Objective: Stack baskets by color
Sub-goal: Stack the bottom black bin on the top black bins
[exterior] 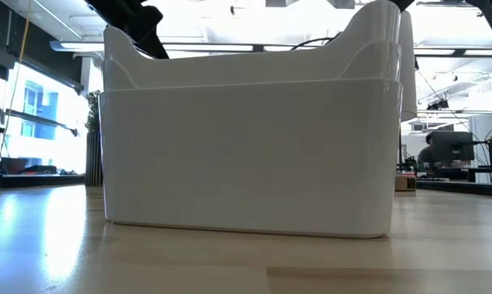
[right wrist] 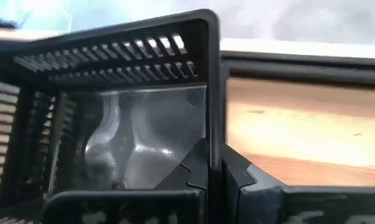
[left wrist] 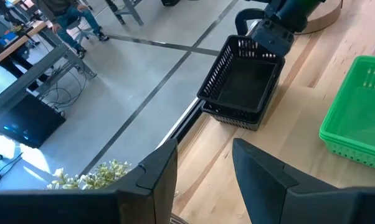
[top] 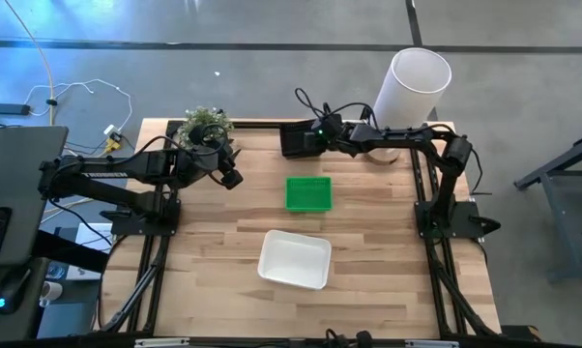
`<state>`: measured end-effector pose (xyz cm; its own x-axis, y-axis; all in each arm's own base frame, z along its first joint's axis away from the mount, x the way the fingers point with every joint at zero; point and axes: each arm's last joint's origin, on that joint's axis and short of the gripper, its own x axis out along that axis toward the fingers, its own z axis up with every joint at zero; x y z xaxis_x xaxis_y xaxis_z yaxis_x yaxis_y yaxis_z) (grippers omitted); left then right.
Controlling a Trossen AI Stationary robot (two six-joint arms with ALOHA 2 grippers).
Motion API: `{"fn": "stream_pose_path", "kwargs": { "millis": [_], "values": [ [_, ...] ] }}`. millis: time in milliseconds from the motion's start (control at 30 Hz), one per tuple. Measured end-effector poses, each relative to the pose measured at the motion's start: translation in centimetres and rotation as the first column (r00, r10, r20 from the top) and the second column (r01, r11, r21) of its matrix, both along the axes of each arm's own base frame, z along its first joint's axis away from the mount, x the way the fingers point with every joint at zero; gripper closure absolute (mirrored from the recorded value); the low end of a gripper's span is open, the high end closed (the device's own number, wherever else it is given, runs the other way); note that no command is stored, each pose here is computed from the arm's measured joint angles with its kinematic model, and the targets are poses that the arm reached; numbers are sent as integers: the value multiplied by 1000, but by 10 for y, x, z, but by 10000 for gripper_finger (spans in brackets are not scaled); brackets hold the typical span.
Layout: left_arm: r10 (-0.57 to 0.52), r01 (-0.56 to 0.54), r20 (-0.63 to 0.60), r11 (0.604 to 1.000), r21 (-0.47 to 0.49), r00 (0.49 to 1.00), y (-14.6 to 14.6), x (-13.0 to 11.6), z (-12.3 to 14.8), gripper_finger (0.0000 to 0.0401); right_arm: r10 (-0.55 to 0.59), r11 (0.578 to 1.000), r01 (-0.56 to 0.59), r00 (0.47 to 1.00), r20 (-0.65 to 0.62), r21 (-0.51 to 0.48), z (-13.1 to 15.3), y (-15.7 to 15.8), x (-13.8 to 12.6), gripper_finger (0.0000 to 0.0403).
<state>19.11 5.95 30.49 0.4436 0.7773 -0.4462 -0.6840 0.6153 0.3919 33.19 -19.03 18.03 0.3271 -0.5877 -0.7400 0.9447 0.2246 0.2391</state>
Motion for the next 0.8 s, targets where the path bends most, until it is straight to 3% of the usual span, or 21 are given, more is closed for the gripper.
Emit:
{"fn": "stream_pose_path", "kwargs": {
  "millis": [133,800],
  "values": [
    [0,0,0,1000,0,1000,0,0,0,260,48,998,-48,999,16,37,0,-1,0,402],
    [0,0,-20,1000,-4,1000,0,-1,-1,260,100,994,-100,995,-1,34,0,-5,-1,402]
  ]
}}
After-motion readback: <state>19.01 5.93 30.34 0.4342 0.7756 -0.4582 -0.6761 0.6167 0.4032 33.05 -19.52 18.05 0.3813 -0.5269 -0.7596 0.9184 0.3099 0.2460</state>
